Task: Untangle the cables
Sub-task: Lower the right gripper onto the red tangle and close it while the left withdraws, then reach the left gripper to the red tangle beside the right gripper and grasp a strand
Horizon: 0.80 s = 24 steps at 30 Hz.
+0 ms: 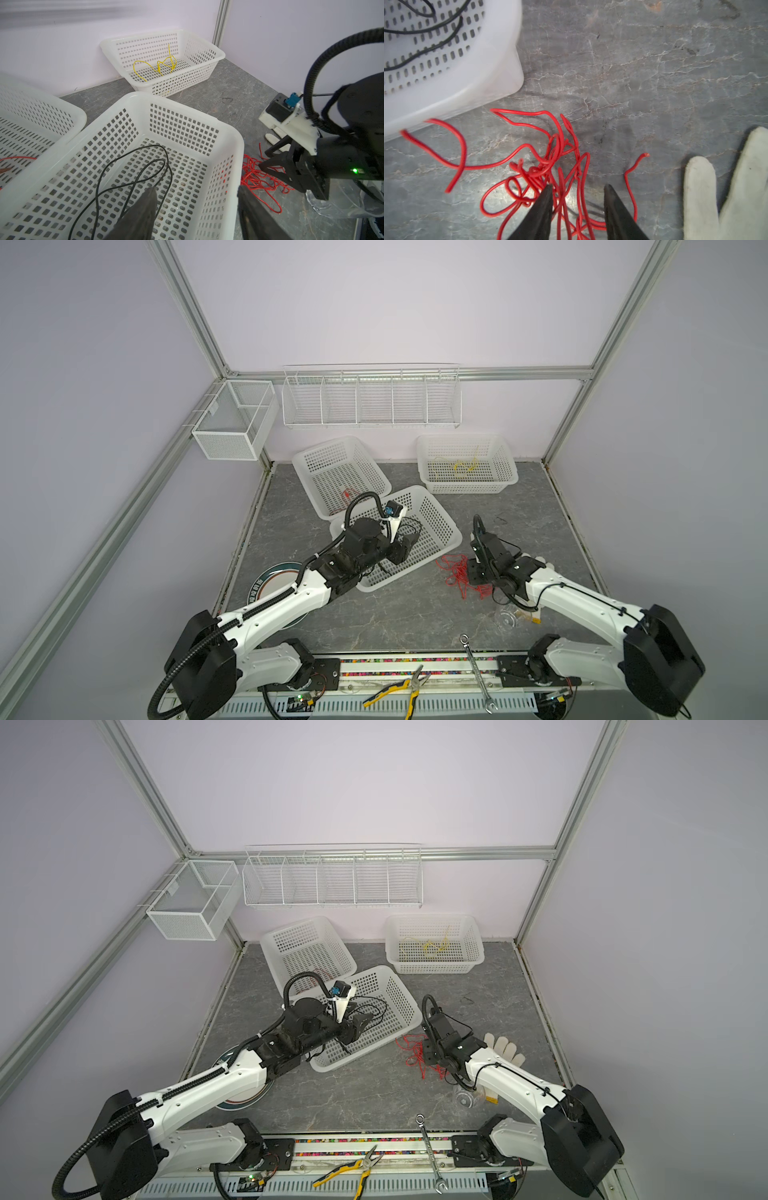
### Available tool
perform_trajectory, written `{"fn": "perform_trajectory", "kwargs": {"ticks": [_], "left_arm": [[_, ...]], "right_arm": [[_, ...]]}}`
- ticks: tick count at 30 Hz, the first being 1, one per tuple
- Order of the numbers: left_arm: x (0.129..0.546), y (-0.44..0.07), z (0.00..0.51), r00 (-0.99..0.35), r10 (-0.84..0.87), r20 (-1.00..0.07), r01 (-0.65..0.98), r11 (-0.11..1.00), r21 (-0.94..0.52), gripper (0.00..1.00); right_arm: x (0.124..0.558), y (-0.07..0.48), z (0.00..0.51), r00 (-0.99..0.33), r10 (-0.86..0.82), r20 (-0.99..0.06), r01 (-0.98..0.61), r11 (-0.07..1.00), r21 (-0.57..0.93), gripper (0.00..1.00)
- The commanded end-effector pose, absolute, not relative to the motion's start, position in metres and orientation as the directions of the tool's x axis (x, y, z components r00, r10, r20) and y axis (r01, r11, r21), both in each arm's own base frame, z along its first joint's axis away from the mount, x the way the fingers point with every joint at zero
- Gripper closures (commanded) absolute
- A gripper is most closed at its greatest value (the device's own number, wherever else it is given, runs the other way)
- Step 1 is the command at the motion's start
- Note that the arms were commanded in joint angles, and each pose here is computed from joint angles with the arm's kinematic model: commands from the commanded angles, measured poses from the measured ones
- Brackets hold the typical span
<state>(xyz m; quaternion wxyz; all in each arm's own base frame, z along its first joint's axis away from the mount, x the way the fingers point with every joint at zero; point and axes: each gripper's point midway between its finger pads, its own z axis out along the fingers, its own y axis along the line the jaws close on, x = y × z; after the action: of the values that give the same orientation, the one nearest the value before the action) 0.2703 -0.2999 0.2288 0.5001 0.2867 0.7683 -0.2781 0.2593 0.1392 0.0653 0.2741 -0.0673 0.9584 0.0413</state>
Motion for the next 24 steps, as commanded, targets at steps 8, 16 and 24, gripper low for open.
{"fn": "perform_trajectory", "kwargs": {"ticks": [8,16,24], "left_arm": [[0.265,-0.302,0.219,-0.356,0.168,-0.919,0.724,0.671,-0.158,0.38],[0.255,-0.321,0.225,-0.342,0.178,-0.923,0.789,0.588,-0.179,0.34],[0.241,-0.356,0.231,-0.295,0.236,-0.926,0.844,0.519,-0.136,0.34]], "right_arm": [[0.274,0.145,0.065,-0.836,-0.116,-0.536,-0.156,0.987,0.028,0.92],[0.257,0.132,0.109,-0.77,-0.168,-0.616,-0.226,0.974,0.016,0.93],[0.243,0.138,0.16,-0.675,-0.173,-0.717,-0.327,0.942,0.08,0.94]]}}
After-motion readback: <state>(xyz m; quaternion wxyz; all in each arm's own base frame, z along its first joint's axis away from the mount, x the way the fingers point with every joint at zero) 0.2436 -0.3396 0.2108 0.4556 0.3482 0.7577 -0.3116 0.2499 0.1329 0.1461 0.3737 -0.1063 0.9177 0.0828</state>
